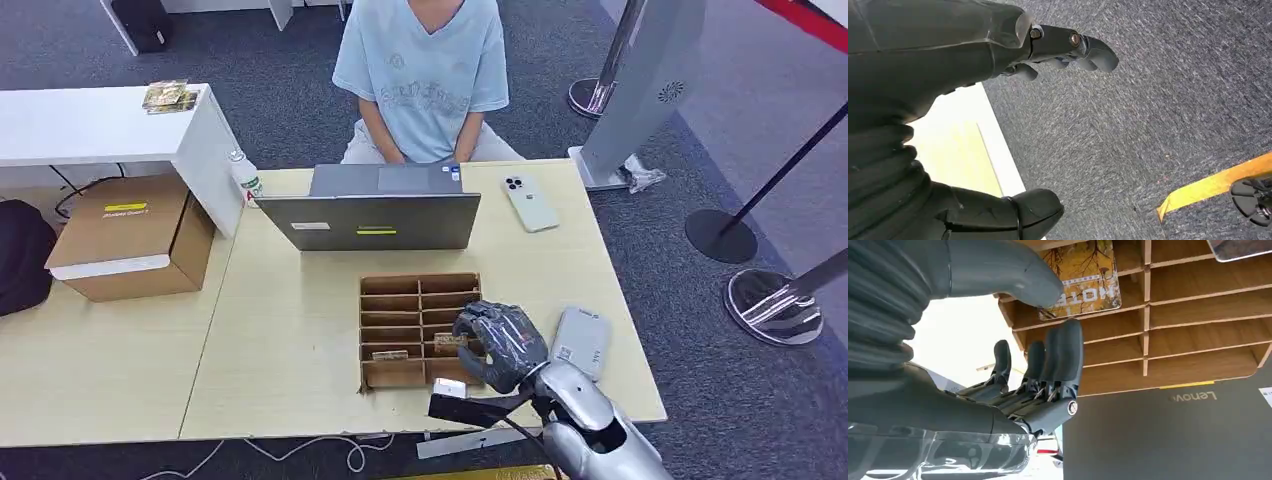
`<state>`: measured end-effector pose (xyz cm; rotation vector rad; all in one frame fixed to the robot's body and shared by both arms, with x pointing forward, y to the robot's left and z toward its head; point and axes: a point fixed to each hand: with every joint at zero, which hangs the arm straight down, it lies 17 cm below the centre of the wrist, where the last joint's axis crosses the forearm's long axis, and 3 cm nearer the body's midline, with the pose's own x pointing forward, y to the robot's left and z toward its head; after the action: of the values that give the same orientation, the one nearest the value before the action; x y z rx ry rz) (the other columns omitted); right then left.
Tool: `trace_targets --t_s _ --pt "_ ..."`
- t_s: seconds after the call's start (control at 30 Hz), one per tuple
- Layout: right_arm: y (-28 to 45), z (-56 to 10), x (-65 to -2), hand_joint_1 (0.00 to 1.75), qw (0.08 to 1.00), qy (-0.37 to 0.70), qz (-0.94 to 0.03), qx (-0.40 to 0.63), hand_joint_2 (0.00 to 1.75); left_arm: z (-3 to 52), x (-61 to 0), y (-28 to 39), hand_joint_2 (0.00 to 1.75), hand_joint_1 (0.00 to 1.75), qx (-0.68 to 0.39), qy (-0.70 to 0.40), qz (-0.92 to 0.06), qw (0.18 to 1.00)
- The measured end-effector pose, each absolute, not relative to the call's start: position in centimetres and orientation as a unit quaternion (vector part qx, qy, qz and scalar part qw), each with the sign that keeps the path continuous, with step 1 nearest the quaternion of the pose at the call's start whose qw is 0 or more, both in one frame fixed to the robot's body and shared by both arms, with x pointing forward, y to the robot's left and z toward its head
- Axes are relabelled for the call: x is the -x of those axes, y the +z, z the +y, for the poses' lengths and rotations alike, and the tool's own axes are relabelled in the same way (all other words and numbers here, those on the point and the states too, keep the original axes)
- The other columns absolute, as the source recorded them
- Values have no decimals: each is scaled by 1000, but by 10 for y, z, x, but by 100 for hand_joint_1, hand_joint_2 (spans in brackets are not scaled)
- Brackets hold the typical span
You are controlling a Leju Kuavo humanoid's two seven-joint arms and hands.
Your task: Pass the card to the sensor for recognition and then transmit it.
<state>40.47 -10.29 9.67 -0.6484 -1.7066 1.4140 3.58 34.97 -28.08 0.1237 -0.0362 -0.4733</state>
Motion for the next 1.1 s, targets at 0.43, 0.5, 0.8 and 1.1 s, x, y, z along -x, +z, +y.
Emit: trace_targets --t_s 0.43,0.5,0.8,1.1 --pt "93 -97 -406 98 403 565 -673 253 175 349 -36 -281 175 0 -61 -235 -19 970" --pt "93 -96 -406 105 403 566 -673 253 175 349 -36 -281 175 0 -61 -235 -18 970" --pt "95 -91 -405 96 400 567 -674 252 175 349 -36 -281 175 0 -61 -236 -19 970" --pt "91 -86 -404 87 399 574 -670 250 175 349 -36 -281 175 0 -61 -236 -19 970"
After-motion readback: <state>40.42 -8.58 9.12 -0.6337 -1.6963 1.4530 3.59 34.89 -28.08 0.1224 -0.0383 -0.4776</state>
